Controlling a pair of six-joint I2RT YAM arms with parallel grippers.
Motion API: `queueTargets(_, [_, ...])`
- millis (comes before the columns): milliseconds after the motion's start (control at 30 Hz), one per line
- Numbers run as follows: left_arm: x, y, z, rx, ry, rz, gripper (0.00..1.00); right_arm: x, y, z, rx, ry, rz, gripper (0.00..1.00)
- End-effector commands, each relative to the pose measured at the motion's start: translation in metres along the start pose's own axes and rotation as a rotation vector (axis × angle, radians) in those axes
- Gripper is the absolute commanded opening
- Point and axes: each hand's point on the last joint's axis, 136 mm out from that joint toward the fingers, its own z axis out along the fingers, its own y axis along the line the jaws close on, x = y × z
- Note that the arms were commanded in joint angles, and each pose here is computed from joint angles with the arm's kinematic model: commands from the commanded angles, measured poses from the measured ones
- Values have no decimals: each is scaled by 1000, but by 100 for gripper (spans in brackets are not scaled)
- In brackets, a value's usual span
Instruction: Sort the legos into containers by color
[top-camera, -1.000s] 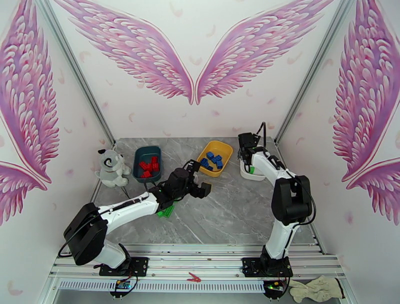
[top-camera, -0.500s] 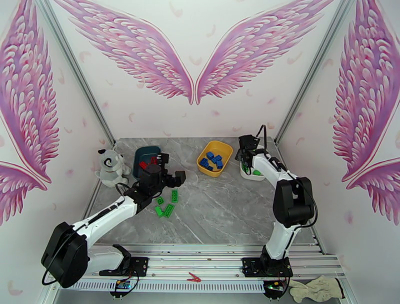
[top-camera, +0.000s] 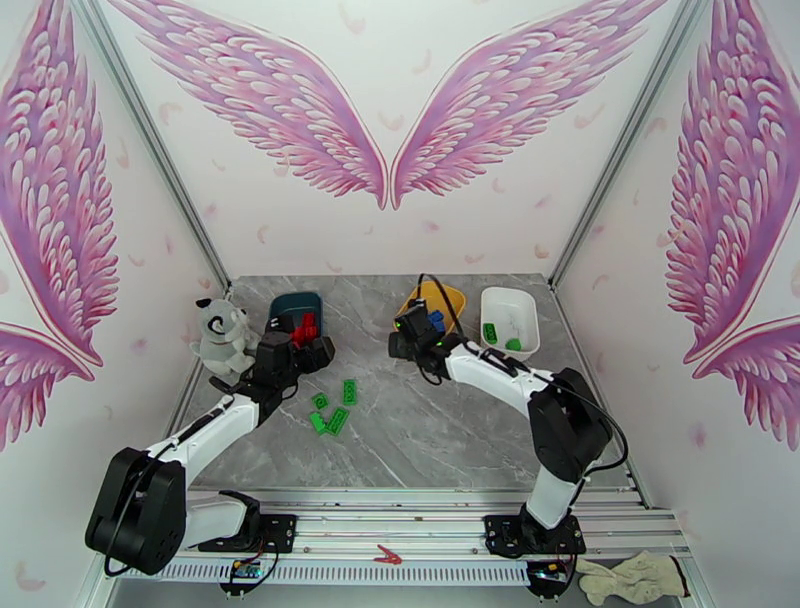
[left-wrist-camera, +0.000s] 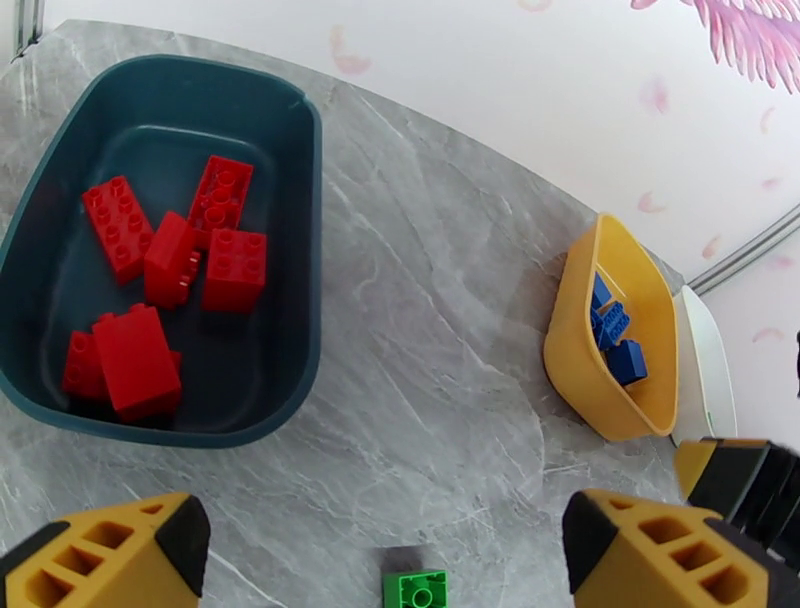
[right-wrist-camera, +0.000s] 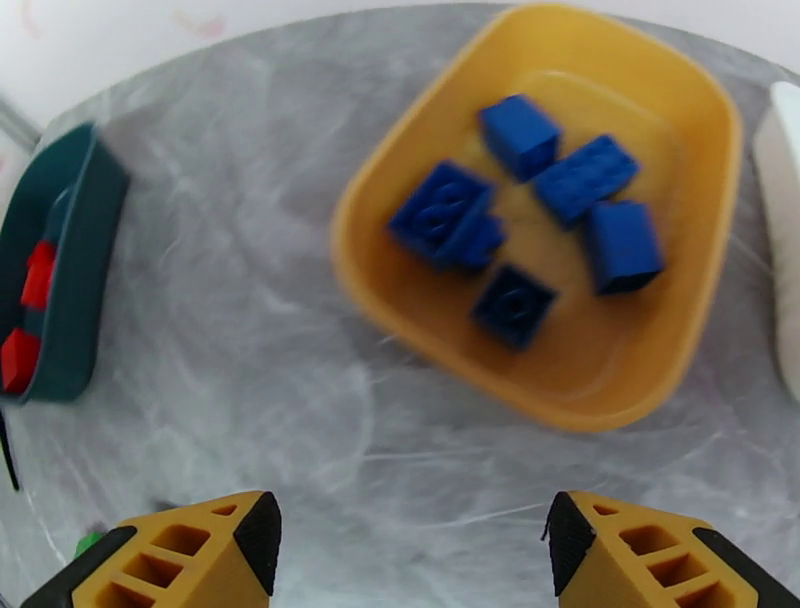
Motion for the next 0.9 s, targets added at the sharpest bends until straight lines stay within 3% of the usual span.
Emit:
queueTargets(0, [-9,10,-9,-13,-40,-37,99,28,38,11,-66,51,-55,72])
queueTargets(167, [-19,31,-18,-58,-82,-75,99,62,86,23,-131,118,-104,66])
queueTargets(367, [-23,42,-22,-78,-97,-93,99,84,115,34,-157,151,-146,65])
queueTargets(633, [-24,43,-25,-76,-103,-96,99,96,131,41,-149,165,-185,65])
queueTargets(867, [-25,44,-28,-77,-109,-97,99,104,129,55,-105,176,-190,59])
